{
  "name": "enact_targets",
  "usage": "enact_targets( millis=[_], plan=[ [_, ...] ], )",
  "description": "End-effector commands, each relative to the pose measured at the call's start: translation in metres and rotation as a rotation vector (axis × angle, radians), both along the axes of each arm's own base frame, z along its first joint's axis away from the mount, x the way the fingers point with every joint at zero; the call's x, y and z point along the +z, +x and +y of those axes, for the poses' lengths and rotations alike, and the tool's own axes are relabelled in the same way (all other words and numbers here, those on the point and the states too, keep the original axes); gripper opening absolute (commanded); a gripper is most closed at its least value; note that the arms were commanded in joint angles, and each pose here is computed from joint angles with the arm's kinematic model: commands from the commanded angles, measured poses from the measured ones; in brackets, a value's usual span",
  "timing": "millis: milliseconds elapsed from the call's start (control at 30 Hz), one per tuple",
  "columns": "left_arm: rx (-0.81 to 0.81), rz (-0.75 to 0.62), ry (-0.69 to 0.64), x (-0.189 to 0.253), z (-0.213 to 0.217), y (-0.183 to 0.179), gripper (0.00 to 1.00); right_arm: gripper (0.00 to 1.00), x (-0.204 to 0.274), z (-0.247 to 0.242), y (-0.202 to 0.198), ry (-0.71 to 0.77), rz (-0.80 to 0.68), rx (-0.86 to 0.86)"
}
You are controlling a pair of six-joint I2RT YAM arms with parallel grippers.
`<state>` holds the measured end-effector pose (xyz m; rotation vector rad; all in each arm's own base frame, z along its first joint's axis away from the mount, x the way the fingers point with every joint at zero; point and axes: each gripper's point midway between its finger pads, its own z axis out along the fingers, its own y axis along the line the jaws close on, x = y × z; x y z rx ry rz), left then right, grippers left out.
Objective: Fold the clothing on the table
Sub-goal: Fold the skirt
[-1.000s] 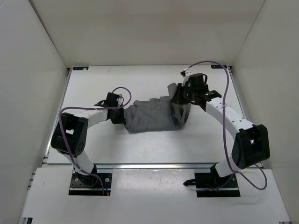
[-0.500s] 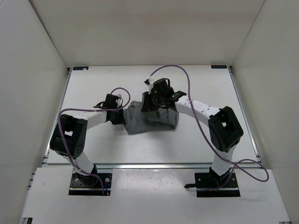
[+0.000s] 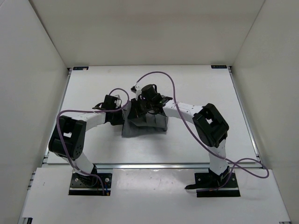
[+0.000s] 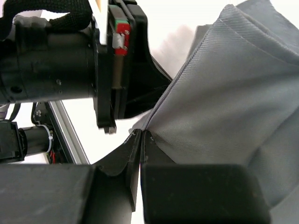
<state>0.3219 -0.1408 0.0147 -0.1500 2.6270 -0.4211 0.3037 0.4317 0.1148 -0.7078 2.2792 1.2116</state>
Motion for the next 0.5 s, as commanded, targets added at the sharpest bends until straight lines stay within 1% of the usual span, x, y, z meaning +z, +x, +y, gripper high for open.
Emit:
enact_targets(
  millis=[0, 67, 100, 167, 200, 433, 467],
  plan=[
    [-0.001, -0.010, -0.013, 0.007, 0.000, -0.004, 0.00, 0.00, 0.028, 0.030, -0.004, 0.089, -0.072, 0.076],
    [0.007, -0.010, -0.005, 0.006, 0.004, -0.005, 0.00, 0.00, 0.016, 0.032, -0.002, 0.073, -0.066, 0.081],
    [0.005, -0.013, -0.005, 0.007, 0.004, -0.005, 0.00, 0.00, 0.005, 0.031, -0.005, 0.047, -0.042, 0.086],
    [0.012, -0.019, -0.013, 0.009, 0.004, -0.005, 0.00, 0.01, -0.001, 0.030, -0.010, 0.026, -0.043, 0.086],
    [0.021, -0.018, -0.009, 0.008, 0.007, -0.003, 0.00, 0.00, -0.012, 0.028, -0.010, -0.001, -0.035, 0.083],
    [0.042, -0.025, -0.028, 0.011, 0.010, -0.002, 0.00, 0.00, -0.077, 0.014, -0.021, -0.267, -0.048, 0.056],
    [0.052, -0.023, -0.028, 0.012, 0.014, -0.001, 0.02, 0.00, -0.084, 0.007, -0.017, -0.314, -0.048, 0.030]
  ],
)
